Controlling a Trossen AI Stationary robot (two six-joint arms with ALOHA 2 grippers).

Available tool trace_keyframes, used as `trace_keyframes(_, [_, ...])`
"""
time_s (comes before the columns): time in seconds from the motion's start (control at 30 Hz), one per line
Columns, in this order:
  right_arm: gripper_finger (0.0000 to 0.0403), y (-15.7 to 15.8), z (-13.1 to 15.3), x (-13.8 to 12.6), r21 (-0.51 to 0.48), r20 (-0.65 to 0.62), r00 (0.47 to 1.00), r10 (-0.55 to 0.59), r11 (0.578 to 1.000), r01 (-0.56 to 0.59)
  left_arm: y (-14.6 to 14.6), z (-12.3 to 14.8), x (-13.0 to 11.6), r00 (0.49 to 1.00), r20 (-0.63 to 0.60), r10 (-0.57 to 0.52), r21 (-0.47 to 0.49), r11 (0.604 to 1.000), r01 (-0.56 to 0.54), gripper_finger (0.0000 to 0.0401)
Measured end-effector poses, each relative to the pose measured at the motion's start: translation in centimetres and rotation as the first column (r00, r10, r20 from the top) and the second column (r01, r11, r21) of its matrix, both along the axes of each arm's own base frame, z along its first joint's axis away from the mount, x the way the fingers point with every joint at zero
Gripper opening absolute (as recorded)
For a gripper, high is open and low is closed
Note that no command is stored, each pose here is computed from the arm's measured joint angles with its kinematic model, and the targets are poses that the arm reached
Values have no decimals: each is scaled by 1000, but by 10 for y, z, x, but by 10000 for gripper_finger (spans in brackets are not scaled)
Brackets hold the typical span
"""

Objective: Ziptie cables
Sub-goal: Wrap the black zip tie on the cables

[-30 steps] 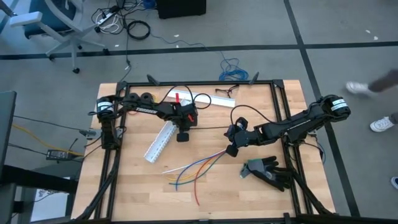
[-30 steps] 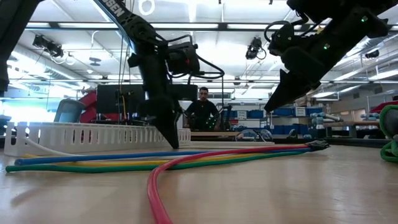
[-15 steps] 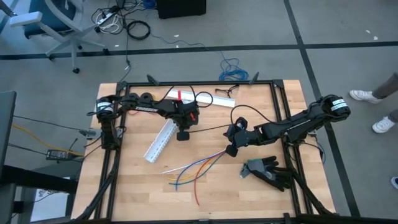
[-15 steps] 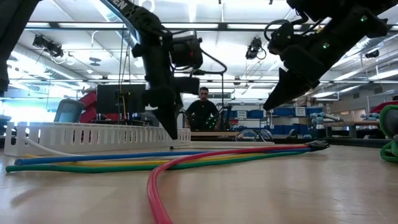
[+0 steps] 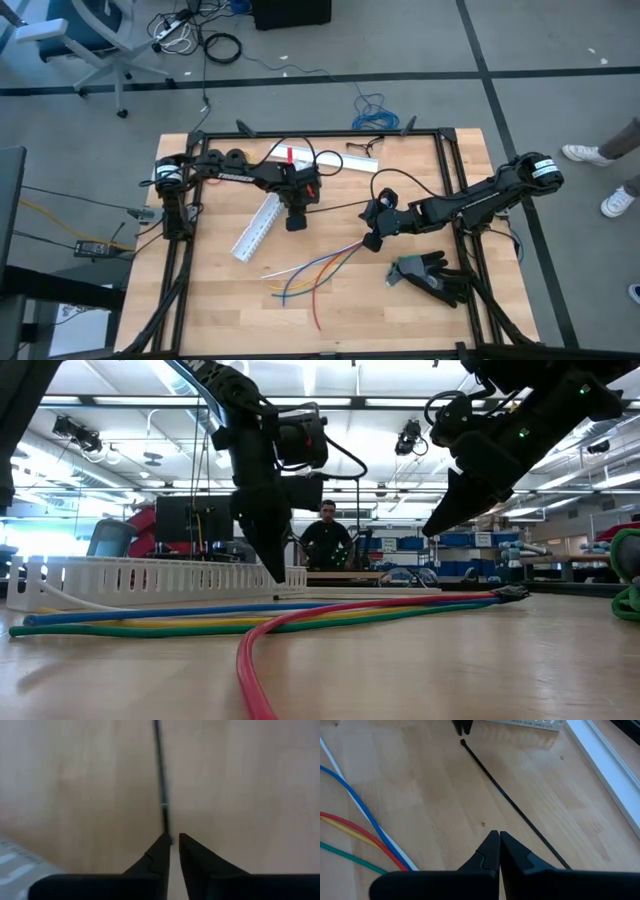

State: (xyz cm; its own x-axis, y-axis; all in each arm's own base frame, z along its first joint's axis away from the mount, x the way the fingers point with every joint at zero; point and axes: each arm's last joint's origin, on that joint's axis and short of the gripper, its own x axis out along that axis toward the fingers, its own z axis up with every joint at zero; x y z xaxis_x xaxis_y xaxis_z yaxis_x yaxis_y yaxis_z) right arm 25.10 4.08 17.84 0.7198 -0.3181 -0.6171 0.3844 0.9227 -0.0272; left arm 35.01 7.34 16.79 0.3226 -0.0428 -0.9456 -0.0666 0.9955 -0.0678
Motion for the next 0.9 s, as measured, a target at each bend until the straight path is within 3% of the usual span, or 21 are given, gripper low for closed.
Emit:
trace_keyframes(0.17, [0, 0, 0, 0, 0, 0, 1000, 0, 1000, 0, -1, 0, 0, 1000, 2, 15, -16, 1000, -15, 81])
trace_keyframes(0.27, [0, 0, 0, 0, 0, 0, 1000, 0, 1000, 0, 0, 0, 0, 999, -7, 35, 26, 999, -34, 89])
trace_keyframes(0.9, [0, 0, 0, 0, 1, 1, 1000, 0, 1000, 0, 0, -25, 1, 998, -50, 46, -5, 999, -46, 87])
